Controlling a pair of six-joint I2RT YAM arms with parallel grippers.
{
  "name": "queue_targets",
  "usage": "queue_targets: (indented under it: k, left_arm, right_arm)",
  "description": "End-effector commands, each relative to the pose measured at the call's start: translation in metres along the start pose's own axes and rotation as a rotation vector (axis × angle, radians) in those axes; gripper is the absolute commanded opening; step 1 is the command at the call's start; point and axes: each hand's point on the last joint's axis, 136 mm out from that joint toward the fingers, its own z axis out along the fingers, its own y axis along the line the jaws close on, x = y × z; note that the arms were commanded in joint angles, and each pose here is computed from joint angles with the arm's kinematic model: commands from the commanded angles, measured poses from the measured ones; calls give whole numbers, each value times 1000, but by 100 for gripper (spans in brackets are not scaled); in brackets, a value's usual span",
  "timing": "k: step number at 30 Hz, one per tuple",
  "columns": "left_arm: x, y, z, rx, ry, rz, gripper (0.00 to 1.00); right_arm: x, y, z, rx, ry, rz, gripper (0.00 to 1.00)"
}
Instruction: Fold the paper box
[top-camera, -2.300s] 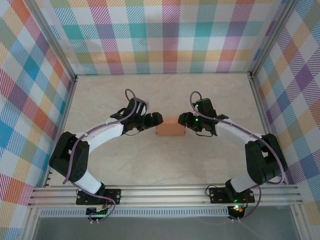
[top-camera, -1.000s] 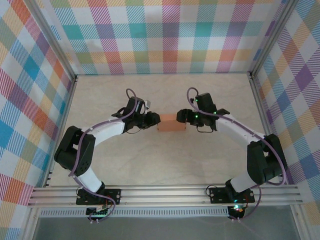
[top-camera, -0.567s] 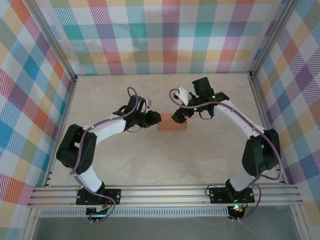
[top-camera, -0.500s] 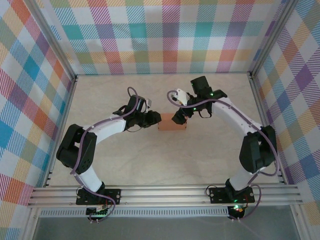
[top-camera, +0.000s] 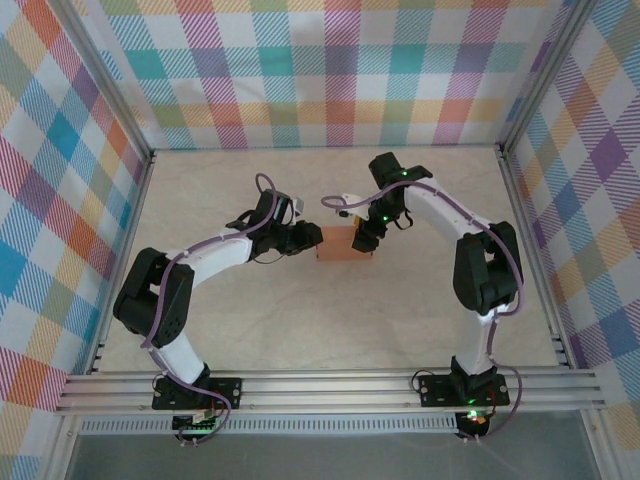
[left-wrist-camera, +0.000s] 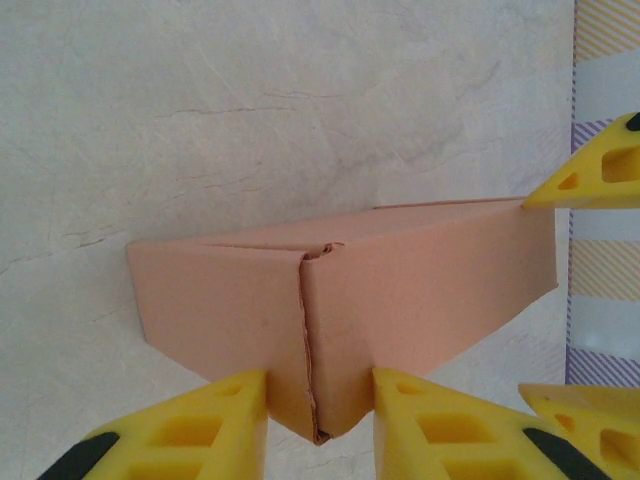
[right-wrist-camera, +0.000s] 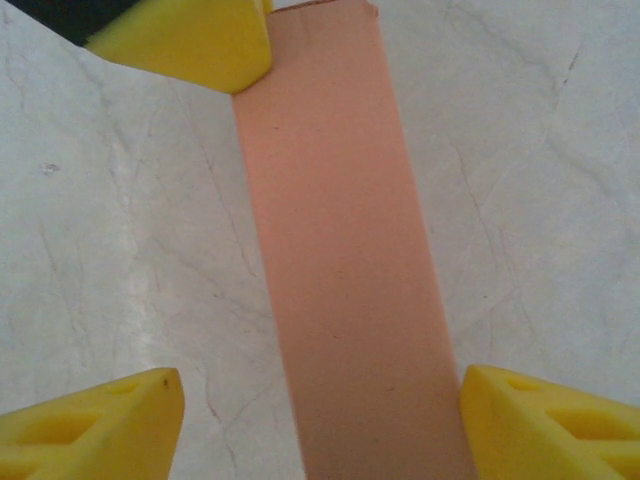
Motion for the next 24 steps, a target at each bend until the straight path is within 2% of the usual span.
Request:
queue_targets:
  k: [1, 7, 9, 14, 20, 24]
  left_arm:
    - [29, 46, 10, -149, 104, -55, 30]
    - [30, 48, 10, -154, 106, -55, 30]
    - [30, 47, 11, -154, 107, -56, 30]
    - [30, 46, 9, -153, 102, -50, 31]
    - [32, 48, 7, -155, 102, -53, 31]
    - [30, 46, 6, -152, 98, -50, 31]
  right_arm:
    - [13, -5, 8, 10, 51, -34, 73]
    - [4, -26, 9, 108, 13, -66, 90]
    - [2, -29, 10, 116, 6, -78, 90]
    - [12, -17, 20, 19, 42, -44, 81]
    - [12, -10, 20, -25, 43, -15, 60]
    - [13, -8, 17, -29, 49, 1, 49]
